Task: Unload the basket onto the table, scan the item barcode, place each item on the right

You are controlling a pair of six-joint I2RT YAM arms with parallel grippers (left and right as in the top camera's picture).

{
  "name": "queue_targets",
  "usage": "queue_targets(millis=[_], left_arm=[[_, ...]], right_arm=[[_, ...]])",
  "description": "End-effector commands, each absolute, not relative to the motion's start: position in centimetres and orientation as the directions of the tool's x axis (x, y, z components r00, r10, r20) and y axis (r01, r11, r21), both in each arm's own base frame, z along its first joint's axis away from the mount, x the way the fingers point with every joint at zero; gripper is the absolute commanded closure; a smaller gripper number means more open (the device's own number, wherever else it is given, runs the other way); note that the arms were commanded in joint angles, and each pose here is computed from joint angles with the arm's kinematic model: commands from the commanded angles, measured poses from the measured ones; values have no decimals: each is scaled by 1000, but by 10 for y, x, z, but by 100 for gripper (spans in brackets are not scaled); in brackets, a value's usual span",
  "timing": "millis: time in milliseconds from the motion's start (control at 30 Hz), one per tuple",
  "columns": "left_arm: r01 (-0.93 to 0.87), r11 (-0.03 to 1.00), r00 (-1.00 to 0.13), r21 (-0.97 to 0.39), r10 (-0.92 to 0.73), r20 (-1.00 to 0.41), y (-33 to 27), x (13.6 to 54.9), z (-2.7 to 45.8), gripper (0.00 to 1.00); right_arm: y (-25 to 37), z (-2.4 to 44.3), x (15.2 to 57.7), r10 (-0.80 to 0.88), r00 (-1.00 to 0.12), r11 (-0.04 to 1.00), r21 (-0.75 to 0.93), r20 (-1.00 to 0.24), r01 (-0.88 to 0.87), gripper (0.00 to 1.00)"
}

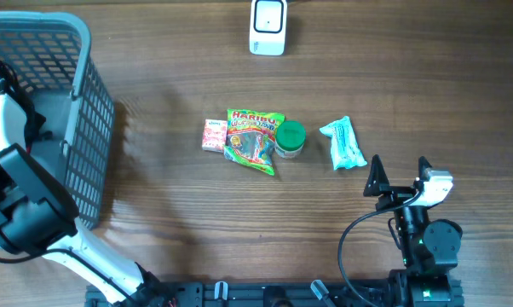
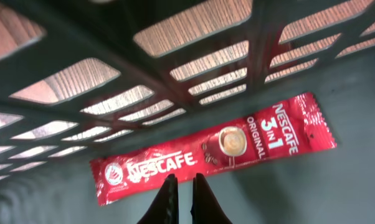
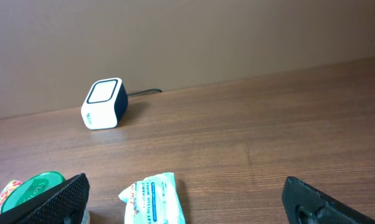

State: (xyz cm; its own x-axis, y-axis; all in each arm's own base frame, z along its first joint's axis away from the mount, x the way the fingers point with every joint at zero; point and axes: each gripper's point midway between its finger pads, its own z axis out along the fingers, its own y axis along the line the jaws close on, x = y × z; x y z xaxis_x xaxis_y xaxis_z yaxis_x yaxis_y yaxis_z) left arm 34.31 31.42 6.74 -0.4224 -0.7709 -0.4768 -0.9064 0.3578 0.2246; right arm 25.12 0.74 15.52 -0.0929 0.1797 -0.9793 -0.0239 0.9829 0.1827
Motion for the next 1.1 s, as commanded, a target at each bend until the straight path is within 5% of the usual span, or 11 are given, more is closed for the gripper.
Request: queue_targets(millis=[0,233,400,533,600,867,900,967,1067], left_arm=[[-887,346,-455,304,-762,-460,323,337,42,96],[-860,372,-491,349,-790,-367,316,330,-7,96],[-855,491,-518,171,-830,-206,266,349,-25,96],[-765,632,-645,127,-748,-158,210,380,-28,96],[-682,714,-731,159,-662,-165,184,394,-26,96],[-612,758,-784,226,-544,-298,194,406,36,96],[-626,751,-767,210,-544,-340,199,408,54,91],[-652,738,-728,176,-543,-419,206,411,88,42],[-624,761,-723,175,-478,-500,218,412,128,0]], right_arm=[[10,156,251,184,-92,981,188,-979,-38,0],[10,156,251,184,-92,981,188,-979,-38,1],[10,156,251,184,-92,982,188,-979,-38,0],[10,156,251,184,-92,981,188,-979,-38,0],[10,156,251,184,-92,982,188,-979,-38,0],[10,156,251,184,-92,981,188,-979,-38,0],[10,156,251,184,-92,982,188,-979,-38,0],[10,156,251,184,-92,982,188,-979,-38,0],[10,156,251,184,-92,981,188,-979,-38,0]])
